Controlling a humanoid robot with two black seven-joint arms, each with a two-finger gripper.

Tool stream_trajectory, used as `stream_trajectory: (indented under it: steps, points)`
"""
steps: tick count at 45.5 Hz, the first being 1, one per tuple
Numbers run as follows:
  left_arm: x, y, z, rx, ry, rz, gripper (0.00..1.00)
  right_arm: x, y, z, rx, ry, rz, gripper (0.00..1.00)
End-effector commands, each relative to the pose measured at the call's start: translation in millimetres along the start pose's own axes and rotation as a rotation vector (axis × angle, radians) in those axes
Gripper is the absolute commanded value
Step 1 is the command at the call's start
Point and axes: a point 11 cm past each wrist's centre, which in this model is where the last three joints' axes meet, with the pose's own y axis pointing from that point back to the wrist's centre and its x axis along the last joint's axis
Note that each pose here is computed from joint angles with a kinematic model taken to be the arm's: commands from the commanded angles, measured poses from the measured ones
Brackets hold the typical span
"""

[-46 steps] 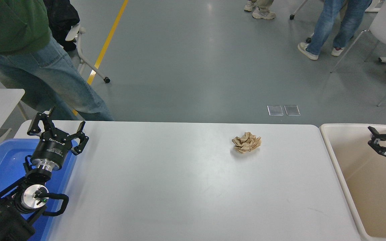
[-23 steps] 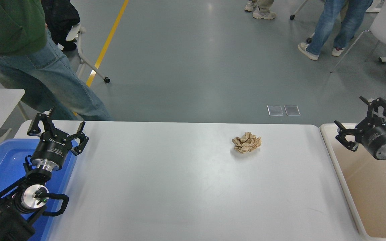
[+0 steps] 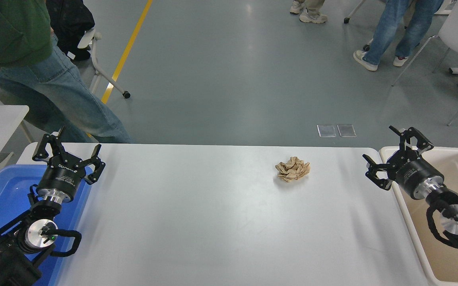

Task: Clean the table surface

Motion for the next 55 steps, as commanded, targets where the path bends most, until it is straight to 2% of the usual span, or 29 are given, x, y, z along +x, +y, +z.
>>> stream_trajectory:
  steps: [1,22,34,42,55]
  points:
    - [-0.1,-0.1,0.1,0.0,0.0,0.0,0.99,-7.5,-1.5,4.1,-0.008,-0.005,-0.019,1.0]
    - [-0.1,-0.1,0.1,0.0,0.0,0.0,0.99,-21.9,-0.5,25.8,-0.087,0.112,-0.069,1.0]
    - [-0.1,-0.1,0.1,0.0,0.0,0.0,0.99,-20.7,6.8,18.5,-0.114,0.216,-0.083,1.0]
    - [0.0,-0.1,0.2,-0.001,0.001,0.0,0.99,-41.7,12.4,5.9,-0.117,0.305,-0.153,1.0]
    - [-0.1,-0.1,0.1,0.0,0.0,0.0,0.99,-69.2,11.3,7.1,-0.175,0.638,-0.261,1.0]
